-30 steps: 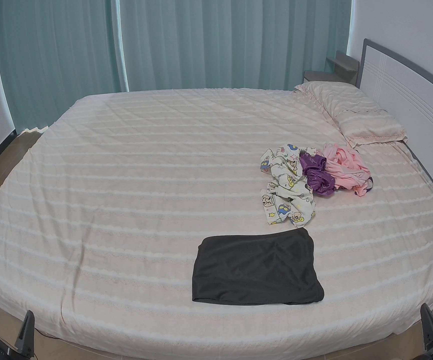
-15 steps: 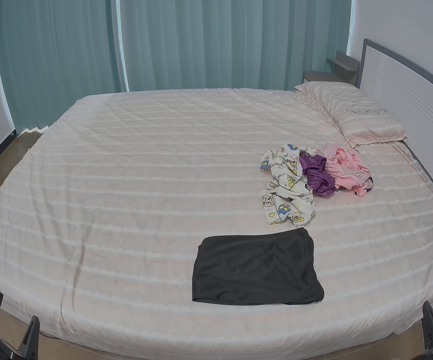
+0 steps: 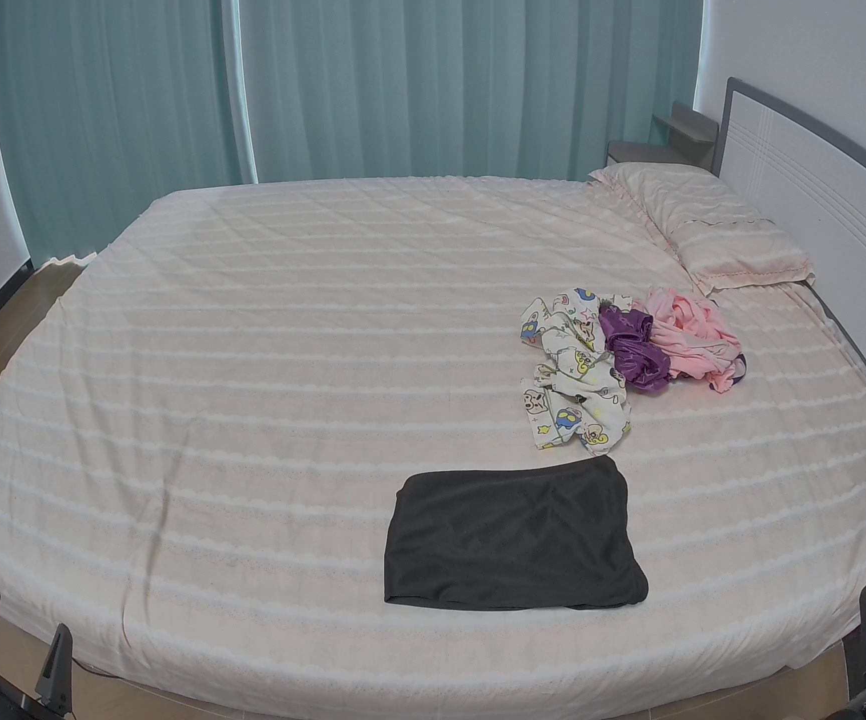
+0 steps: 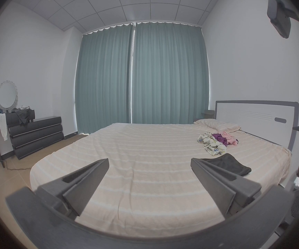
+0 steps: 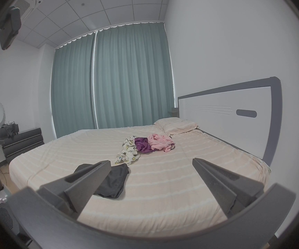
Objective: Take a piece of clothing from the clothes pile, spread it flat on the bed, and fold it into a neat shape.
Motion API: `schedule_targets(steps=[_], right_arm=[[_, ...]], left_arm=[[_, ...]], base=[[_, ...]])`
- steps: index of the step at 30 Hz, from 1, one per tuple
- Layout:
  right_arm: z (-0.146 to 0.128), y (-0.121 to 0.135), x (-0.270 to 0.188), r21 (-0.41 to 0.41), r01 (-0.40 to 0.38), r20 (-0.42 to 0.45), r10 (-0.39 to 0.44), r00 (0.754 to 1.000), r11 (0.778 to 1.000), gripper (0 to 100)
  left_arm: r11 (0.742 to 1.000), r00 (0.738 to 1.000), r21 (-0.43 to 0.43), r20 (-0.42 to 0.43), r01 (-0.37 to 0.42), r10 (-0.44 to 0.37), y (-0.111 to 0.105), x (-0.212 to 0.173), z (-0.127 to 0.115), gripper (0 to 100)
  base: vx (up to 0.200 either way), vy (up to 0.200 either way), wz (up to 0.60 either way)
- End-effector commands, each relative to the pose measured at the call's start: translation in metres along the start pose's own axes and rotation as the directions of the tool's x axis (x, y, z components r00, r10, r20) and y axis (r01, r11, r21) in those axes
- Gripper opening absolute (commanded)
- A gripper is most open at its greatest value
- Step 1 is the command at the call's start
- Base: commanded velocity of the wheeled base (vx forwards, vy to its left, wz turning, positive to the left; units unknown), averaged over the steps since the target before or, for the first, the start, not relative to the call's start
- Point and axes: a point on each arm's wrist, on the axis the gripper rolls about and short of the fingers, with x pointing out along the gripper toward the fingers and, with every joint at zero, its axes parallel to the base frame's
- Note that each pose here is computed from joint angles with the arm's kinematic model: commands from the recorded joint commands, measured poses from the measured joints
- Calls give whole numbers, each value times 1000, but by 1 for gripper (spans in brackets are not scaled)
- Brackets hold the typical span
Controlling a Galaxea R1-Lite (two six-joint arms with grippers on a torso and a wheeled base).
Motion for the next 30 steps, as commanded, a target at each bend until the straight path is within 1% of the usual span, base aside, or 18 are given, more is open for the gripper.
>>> schedule_targets(steps=[1,3,5,8,9,10,11,12,15,16,19,22,30], right_arm=[[0,0,-1,-11,14,22,-13,1000,1000,100],[1,0,0,-49,20,51,-18,999,999,100],[1,0,0,-96,19,55,-14,998,995,100],[0,0,0,-101,-14,48,19,999,995,100],[0,0,0,-101,-14,48,19,999,995,100],[0,2,0,-88,-92,38,95,995,992,100],[0,3,0,-70,-120,35,122,992,990,100],[0,3,0,-61,-128,34,130,991,990,100],[-1,3,0,-50,-130,25,131,991,990,100],[-5,2,1,-60,-110,-16,110,994,992,100],[-7,2,-1,-70,-103,-71,98,993,992,100],[-7,2,-1,-87,-98,-64,92,994,991,100],[-8,2,-1,-58,-96,-61,93,994,994,100]], left_arm=[[1000,1000,2,-5,-1,1,0,0,-5,100],[1000,1000,3,-5,-1,1,0,0,-5,100],[1000,1000,8,-5,0,0,0,0,-5,100],[1000,1000,8,-5,0,0,0,0,-5,100],[1000,1000,8,-5,0,0,0,0,-5,100],[1000,1000,8,-5,0,0,0,0,-5,100],[1000,1000,6,-5,-1,1,0,0,-5,100],[1000,1000,6,-4,-1,1,0,0,-5,100],[1000,1000,6,-5,-1,1,0,0,-5,100],[1000,1000,6,-4,-1,1,0,0,-5,100],[1000,1000,6,-4,-1,1,0,0,-5,100],[1000,1000,6,-4,-1,1,0,0,-5,100],[1000,1000,6,-4,-1,1,0,0,-5,100]], base=[[0,0,0],[0,0,0],[0,0,0],[0,0,0],[0,0,0],[0,0,0],[0,0,0],[0,0,0],[0,0,0],[0,0,0],[0,0,0],[0,0,0],[0,0,0]])
